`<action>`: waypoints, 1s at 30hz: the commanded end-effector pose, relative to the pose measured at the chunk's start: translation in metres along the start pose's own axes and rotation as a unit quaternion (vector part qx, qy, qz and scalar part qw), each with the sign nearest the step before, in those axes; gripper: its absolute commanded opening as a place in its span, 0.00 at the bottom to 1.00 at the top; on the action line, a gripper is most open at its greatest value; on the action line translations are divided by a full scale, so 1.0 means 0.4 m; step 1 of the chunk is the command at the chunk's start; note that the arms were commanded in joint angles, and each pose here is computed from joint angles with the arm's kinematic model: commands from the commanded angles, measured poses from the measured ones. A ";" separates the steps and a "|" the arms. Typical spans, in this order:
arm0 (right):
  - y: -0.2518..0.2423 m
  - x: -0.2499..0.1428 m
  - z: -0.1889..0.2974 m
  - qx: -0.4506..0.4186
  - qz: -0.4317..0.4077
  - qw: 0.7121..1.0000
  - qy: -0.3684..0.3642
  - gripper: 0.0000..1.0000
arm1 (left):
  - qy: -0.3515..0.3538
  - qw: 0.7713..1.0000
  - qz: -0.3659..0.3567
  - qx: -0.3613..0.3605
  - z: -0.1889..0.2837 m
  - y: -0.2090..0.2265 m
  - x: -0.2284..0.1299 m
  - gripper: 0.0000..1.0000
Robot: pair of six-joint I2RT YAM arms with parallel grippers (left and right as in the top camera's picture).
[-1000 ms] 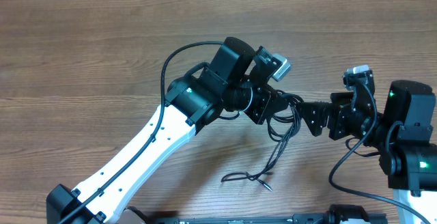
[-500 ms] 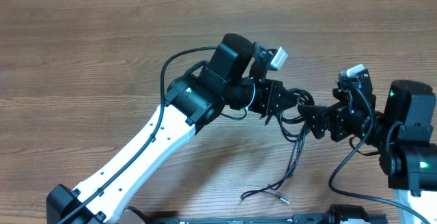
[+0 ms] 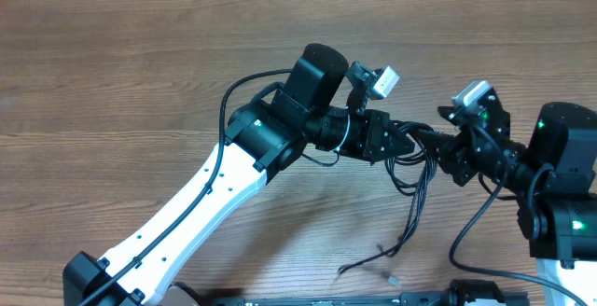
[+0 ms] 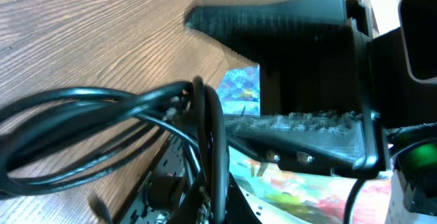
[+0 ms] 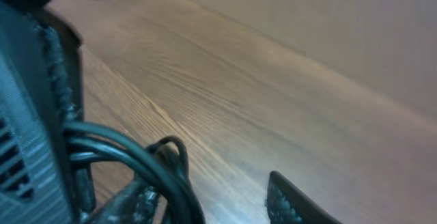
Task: Untangle cables
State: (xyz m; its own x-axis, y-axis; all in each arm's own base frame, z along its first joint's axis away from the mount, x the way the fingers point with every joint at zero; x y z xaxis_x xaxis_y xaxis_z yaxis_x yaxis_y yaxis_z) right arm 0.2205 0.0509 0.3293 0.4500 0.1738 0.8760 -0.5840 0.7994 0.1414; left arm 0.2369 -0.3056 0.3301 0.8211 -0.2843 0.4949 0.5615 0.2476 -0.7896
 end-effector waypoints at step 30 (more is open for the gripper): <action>0.022 0.012 -0.032 0.110 -0.005 0.994 -0.010 0.04 | 0.000 0.999 0.020 -0.048 -0.005 -0.059 0.013 0.17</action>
State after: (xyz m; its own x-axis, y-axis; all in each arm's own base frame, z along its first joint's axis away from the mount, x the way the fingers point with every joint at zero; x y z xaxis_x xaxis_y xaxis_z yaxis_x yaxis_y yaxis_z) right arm 0.2276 0.0637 0.3213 0.4649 0.1645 0.8700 -0.6955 0.6759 0.2438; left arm 0.2354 -0.3114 0.3405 0.8523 -0.2586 0.4547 0.5088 0.2081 -0.8354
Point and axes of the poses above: each gripper's point midway between its finger pads, its own z axis back along the fingers, its own y axis along the line the jaws close on, x = y × z, the point moved 7 cm from there along z, back along the fingers, and after that the axes turned 12 degrees about -z, right-handed, at the moved point
